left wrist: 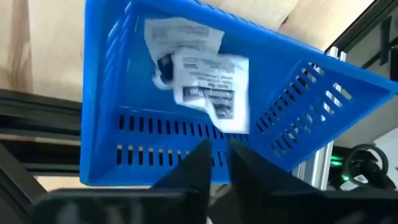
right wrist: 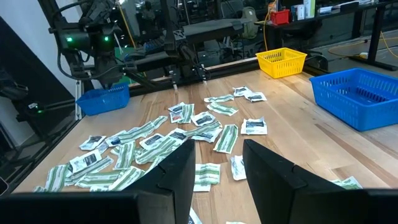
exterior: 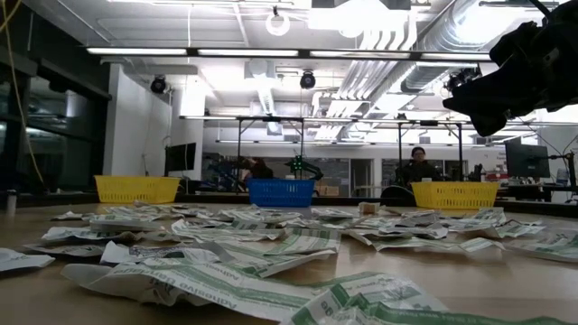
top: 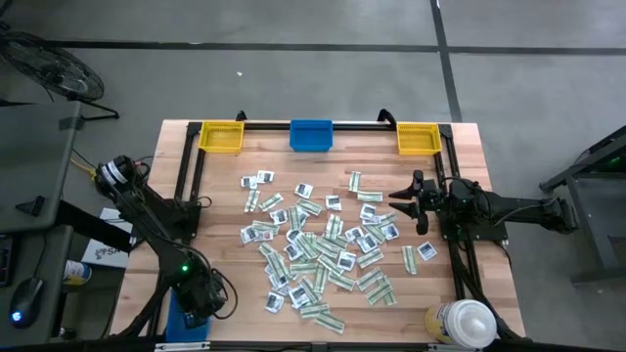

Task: Pick & Place First Aid Supplies
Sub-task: Put the blue alcohol pad into the bottom blue bin, then put the gray towelette pack into the left yellow bin

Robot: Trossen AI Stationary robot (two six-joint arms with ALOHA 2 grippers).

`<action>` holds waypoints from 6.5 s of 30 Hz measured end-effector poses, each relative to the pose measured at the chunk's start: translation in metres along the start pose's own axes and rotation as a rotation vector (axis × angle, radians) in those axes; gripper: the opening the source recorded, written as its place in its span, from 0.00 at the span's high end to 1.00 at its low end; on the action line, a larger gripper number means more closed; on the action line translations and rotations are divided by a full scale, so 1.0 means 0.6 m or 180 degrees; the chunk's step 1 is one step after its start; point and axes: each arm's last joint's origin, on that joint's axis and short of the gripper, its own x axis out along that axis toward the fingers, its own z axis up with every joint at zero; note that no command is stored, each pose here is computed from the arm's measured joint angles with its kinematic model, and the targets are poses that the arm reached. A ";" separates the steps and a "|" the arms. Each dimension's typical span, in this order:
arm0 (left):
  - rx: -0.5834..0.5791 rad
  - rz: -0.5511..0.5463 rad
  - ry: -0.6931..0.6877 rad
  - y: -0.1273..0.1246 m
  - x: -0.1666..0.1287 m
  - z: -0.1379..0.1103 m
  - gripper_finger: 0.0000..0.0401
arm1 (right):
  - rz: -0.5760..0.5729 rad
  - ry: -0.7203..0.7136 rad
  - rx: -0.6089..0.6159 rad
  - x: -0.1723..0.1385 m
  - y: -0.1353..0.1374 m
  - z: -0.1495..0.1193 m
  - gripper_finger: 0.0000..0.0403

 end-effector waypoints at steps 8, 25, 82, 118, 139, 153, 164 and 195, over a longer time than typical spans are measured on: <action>-0.0189 -0.0045 0.0356 0.002 -0.004 0.001 0.63 | 0.0000 -0.0001 0.0001 0.000 0.000 0.000 0.68; -0.0713 -0.0587 -0.0546 0.039 -0.106 0.066 0.61 | 0.0000 -0.0001 0.0000 0.000 0.000 0.000 0.68; -0.0582 0.0694 -0.1653 0.410 -0.286 0.301 0.61 | 0.0000 -0.0001 0.0000 0.000 0.000 0.000 0.68; -0.0437 0.1197 -0.1086 0.430 -0.249 0.328 0.99 | -0.0001 0.0000 0.0000 0.000 0.000 0.000 0.68; -0.2180 0.0994 -0.2074 0.516 -0.412 0.222 1.00 | 0.0000 0.0000 0.0000 0.000 0.000 0.000 0.68; -0.3028 0.0331 -0.2046 0.608 -0.400 0.213 1.00 | 0.0000 -0.0001 0.0000 0.000 0.000 0.000 0.68; -0.3227 0.0292 -0.2196 0.622 -0.414 0.214 0.87 | 0.0000 -0.0002 0.0000 0.000 0.000 0.000 0.68; -0.0298 0.0504 -0.2143 0.453 -0.414 0.313 0.79 | -0.0001 -0.0001 0.0000 0.000 0.000 0.000 0.68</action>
